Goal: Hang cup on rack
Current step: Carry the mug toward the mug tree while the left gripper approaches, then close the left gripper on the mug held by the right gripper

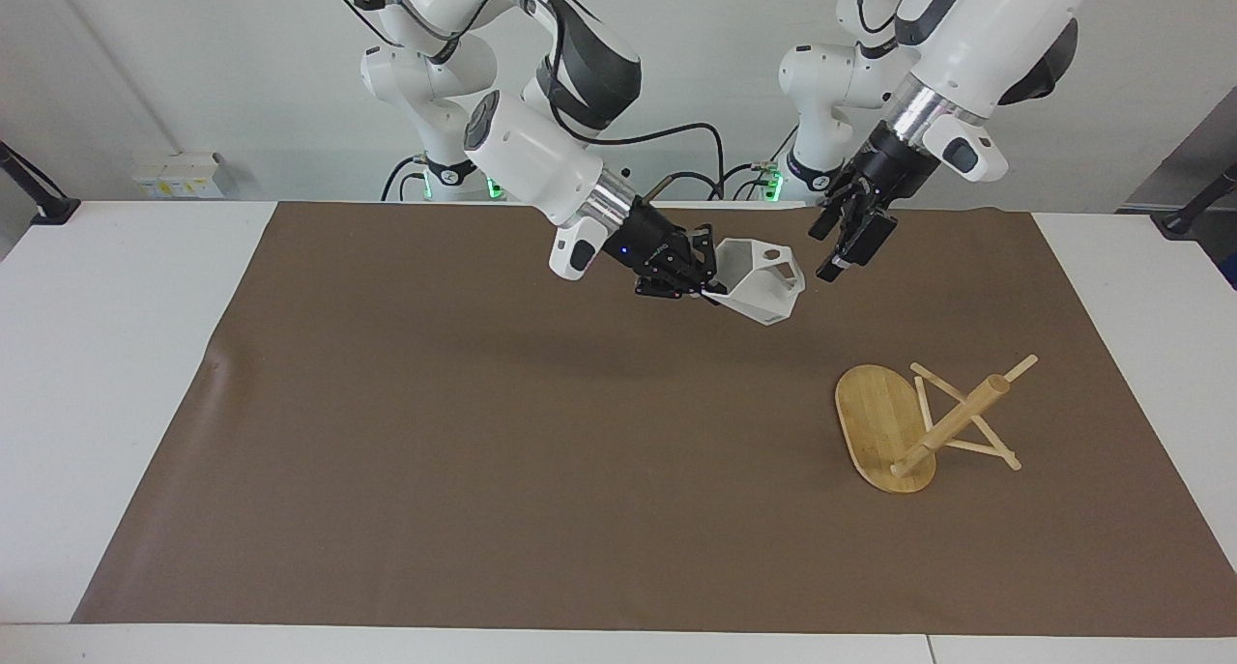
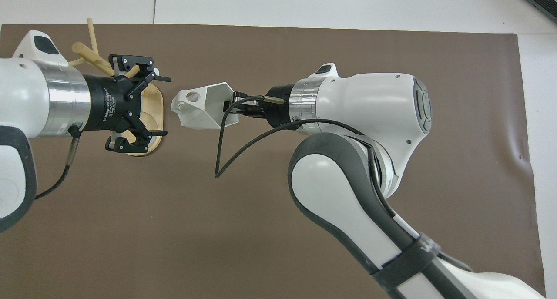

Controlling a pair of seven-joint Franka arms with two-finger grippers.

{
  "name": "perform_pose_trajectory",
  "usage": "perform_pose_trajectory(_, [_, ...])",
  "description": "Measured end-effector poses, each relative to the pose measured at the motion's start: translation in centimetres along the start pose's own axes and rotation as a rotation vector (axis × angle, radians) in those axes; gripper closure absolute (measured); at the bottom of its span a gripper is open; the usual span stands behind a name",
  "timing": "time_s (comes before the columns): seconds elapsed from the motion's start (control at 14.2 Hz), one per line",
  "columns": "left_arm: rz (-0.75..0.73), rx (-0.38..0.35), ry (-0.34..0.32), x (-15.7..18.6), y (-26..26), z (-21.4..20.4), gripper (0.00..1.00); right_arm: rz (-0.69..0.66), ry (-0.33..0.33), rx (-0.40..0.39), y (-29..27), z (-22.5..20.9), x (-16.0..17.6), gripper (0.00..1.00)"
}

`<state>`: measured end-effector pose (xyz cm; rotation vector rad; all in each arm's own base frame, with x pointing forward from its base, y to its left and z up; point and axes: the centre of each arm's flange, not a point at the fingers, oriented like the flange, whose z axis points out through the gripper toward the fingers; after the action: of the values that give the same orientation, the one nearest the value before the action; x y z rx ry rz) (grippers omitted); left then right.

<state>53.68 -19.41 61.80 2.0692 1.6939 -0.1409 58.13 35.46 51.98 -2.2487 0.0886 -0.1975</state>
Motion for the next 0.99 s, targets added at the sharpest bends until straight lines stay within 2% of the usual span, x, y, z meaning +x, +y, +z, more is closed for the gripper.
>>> perform_pose_trajectory(0.21, [-0.104, -0.005, -0.009, 0.4, -0.1, 0.7, 0.00, 0.022, 0.001, 0.023, -0.1, -0.2, 0.1, 0.94])
perform_pose_trajectory(0.42, [-0.227, -0.018, -0.045, 1.6, 0.0, 1.3, 0.00, 0.021, 0.003, 0.025, -0.2, -0.2, 0.2, 0.94])
perform_pose_trajectory(0.71, [-0.355, -0.018, -0.132, 4.3, 0.5, 1.8, 0.00, 0.021, 0.003, 0.027, -0.3, -0.3, 0.3, 0.94])
perform_pose_trajectory(0.85, [-0.382, 0.003, -0.154, 4.9, 0.6, 2.8, 0.00, 0.021, 0.003, 0.027, -0.3, -0.2, 0.3, 0.94])
perform_pose_trajectory(0.99, [-0.371, 0.059, -0.184, 4.9, 0.3, 4.4, 0.00, 0.021, 0.003, 0.027, -0.3, -0.2, 0.3, 0.94])
